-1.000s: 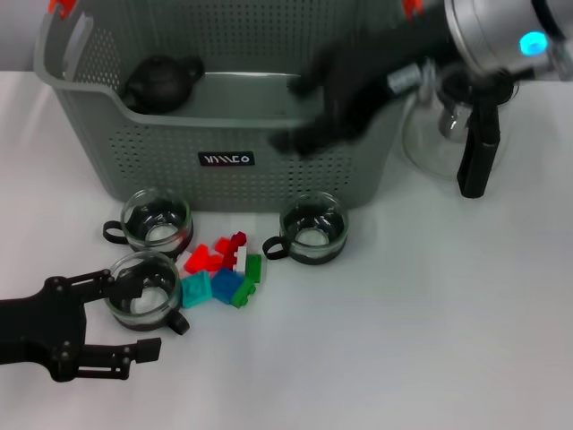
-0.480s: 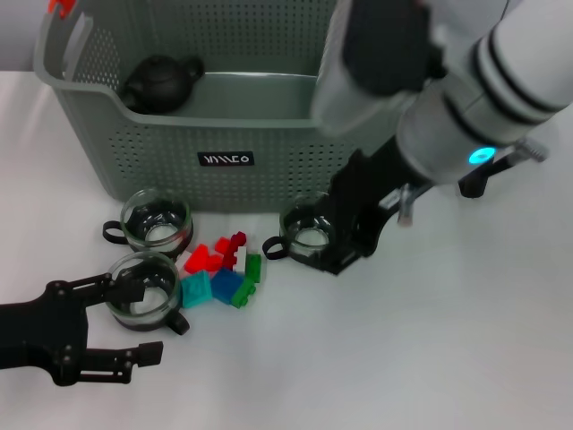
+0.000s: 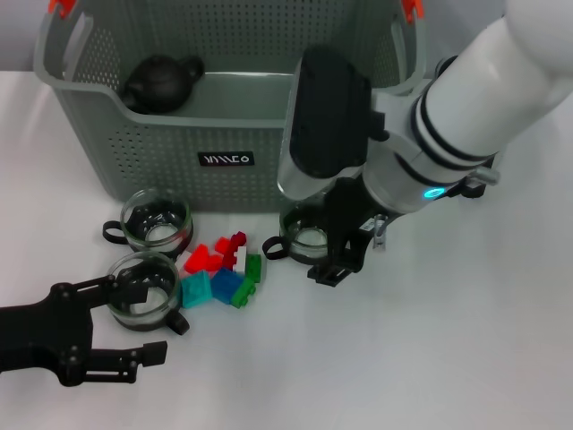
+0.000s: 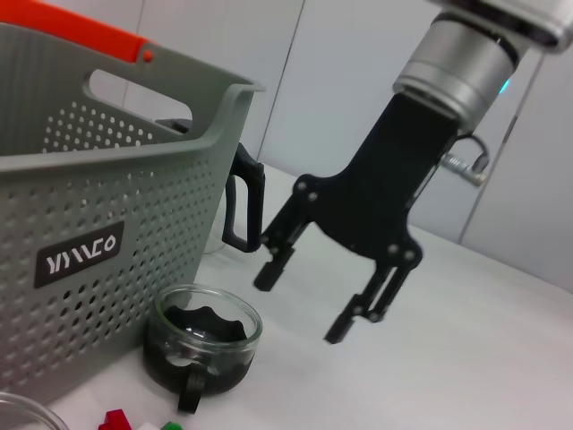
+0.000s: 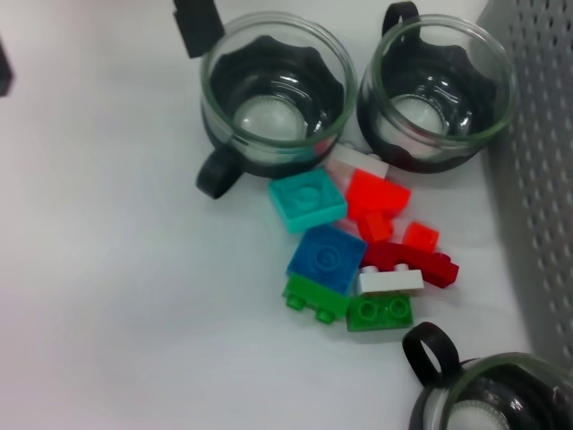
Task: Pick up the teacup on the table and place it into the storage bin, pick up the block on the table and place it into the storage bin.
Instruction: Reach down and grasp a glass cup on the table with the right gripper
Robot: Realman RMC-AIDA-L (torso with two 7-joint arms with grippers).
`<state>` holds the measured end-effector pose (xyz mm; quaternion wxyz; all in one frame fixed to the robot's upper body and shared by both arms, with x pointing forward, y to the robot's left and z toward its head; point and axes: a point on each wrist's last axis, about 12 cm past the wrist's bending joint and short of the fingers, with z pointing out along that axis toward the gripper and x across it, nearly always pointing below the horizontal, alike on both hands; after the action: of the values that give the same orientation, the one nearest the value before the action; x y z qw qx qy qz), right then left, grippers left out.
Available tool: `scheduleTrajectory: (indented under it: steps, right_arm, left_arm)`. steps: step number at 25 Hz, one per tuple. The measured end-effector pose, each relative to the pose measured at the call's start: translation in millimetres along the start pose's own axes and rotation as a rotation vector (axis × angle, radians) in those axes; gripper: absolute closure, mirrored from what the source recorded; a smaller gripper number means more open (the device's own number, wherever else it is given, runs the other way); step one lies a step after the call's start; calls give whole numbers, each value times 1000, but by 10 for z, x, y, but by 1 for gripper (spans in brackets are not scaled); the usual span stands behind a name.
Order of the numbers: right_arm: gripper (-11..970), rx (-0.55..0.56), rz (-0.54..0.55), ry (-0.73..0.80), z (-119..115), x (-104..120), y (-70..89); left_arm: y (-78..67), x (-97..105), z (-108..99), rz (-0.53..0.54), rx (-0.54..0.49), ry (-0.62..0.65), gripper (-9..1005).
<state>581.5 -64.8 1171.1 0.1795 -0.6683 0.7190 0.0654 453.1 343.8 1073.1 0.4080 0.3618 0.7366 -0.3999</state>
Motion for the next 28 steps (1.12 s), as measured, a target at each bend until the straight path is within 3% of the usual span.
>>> scheduleTrajectory:
  steps: [16,28]
  right_arm:
    - [226,47,-20,33,375,79,-8]
    - [227,44,-17,41,420,102,-1]
  left_arm:
    - [10,21,19,-5,-8,-1,76]
    - [10,22,24,-3,-7,-2,76]
